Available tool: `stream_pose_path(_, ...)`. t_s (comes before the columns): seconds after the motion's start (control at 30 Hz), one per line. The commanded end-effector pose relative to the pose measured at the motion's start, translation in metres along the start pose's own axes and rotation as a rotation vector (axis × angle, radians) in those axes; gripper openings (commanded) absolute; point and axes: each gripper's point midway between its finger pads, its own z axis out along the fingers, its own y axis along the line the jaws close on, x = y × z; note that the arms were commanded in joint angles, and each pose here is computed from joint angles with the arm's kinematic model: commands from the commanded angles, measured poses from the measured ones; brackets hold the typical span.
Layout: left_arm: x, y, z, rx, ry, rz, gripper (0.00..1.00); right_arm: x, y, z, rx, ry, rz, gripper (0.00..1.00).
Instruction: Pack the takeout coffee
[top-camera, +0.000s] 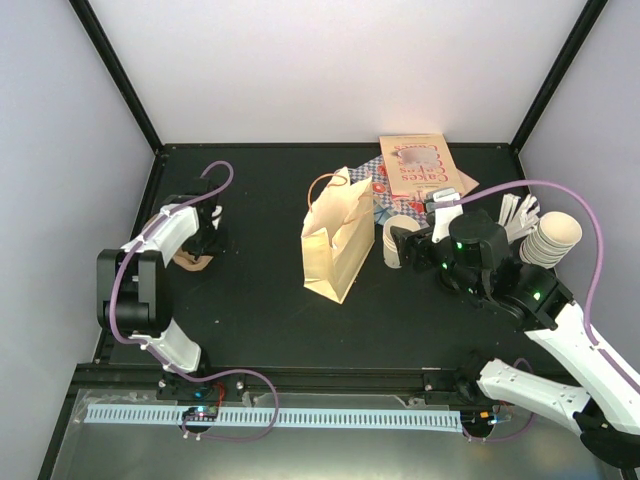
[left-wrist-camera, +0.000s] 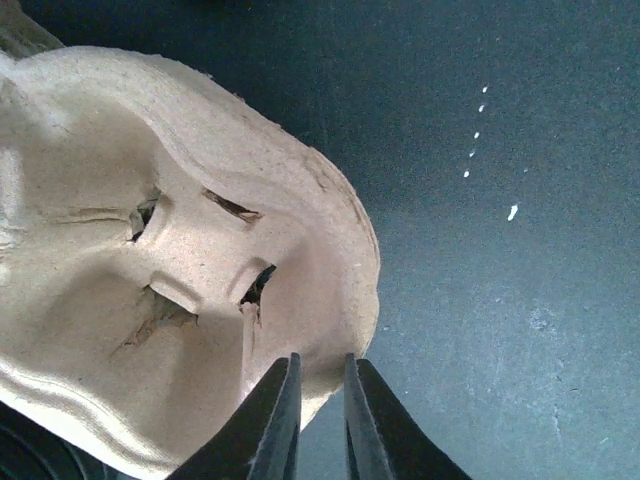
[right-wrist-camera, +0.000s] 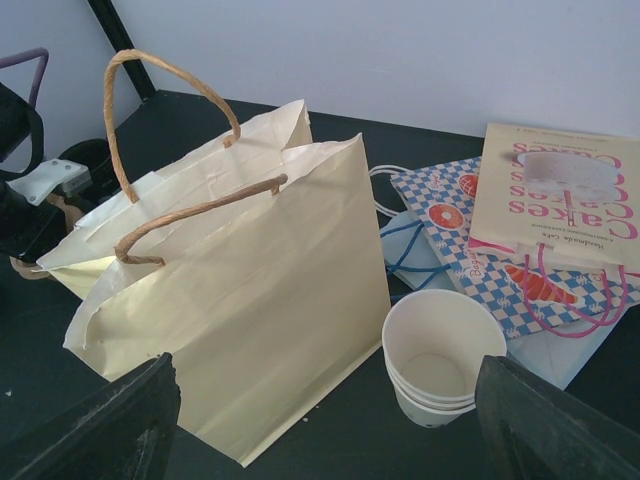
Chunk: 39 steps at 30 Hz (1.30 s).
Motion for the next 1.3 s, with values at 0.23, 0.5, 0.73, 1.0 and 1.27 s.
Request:
stream_pose_path(0.23, -0.007, 0.003, -0.015, -0.084, -0.015, 0.047, 0.22, -0.003, 0.0, -0.005, -0.009, -0.011, 0.009, 0.83)
stream_pose_path(0.5, -0.009, 0.0, -0.012, -0.121, 0.012, 0.1, 0.32, -0.005, 0.003, -0.005, -0.026, -0.021, -0.003, 0.83)
stream_pose_path(0.73, -0.014, -0.003, -0.004, -0.125, 0.034, 0.101, 0.32, -0.004, 0.008, -0.005, -0.058, -0.011, -0.007, 0.83)
stream_pose_path(1.0, -0.015, -0.003, 0.002, -0.133, 0.053, 0.106, 0.23, -0.002, 0.005, -0.007, -0.043, -0.014, -0.003, 0.83)
stream_pose_path(1.27, -0.015, 0.004, -0.007, -0.164, 0.031, 0.092, 0.02, -0.002, 0.006, -0.005, -0.044, -0.008, -0.006, 0.83)
